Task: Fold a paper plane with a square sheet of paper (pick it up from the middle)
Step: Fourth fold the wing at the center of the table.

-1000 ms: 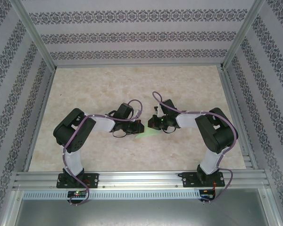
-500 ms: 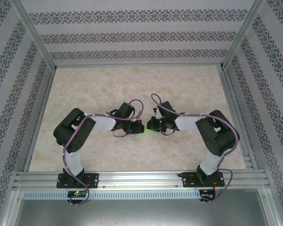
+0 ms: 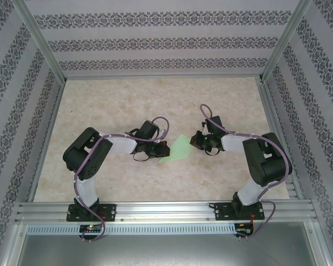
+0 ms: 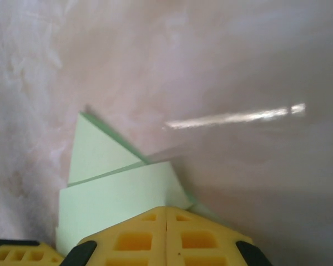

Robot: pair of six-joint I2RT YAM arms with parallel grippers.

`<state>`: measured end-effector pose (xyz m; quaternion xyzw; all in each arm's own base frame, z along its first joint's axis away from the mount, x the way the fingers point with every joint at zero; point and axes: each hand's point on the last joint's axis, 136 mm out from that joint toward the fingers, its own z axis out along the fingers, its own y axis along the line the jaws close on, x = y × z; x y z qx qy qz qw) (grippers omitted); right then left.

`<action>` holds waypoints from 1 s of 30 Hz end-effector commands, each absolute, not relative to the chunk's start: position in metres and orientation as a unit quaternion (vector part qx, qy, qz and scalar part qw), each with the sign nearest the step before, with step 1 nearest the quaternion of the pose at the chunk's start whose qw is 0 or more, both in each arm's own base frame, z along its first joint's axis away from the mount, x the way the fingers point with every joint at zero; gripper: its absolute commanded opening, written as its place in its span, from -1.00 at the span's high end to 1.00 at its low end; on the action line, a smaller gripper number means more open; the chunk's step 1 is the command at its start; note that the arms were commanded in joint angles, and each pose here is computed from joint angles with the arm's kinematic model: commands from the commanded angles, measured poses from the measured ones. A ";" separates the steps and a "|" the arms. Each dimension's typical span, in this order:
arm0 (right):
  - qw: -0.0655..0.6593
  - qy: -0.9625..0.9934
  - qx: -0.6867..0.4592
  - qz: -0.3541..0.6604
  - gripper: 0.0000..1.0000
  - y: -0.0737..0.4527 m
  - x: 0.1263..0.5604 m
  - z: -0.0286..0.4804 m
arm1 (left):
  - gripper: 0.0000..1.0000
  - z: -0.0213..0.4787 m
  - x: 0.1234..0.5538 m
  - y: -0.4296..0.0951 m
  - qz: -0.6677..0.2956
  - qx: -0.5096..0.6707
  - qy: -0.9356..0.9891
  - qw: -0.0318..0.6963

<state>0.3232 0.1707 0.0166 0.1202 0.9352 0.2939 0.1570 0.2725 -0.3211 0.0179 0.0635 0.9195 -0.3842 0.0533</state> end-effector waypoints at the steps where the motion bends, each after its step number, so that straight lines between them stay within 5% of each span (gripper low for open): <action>1: 0.210 0.928 0.099 0.290 0.86 0.176 0.336 0.050 | 1.00 -0.022 0.250 -0.294 -0.311 0.040 0.949 0.008; 7: 0.225 0.917 0.057 0.325 0.85 0.217 0.322 0.075 | 1.00 -0.021 0.252 -0.297 -0.315 0.043 0.948 0.009; 16: 0.161 0.928 0.029 0.335 0.85 0.258 0.313 0.041 | 1.00 -0.024 0.251 -0.295 -0.308 0.037 0.950 0.008; 30: 0.174 0.941 0.145 0.250 0.83 0.137 0.337 -0.002 | 1.00 -0.028 0.248 -0.292 -0.308 0.029 0.951 0.007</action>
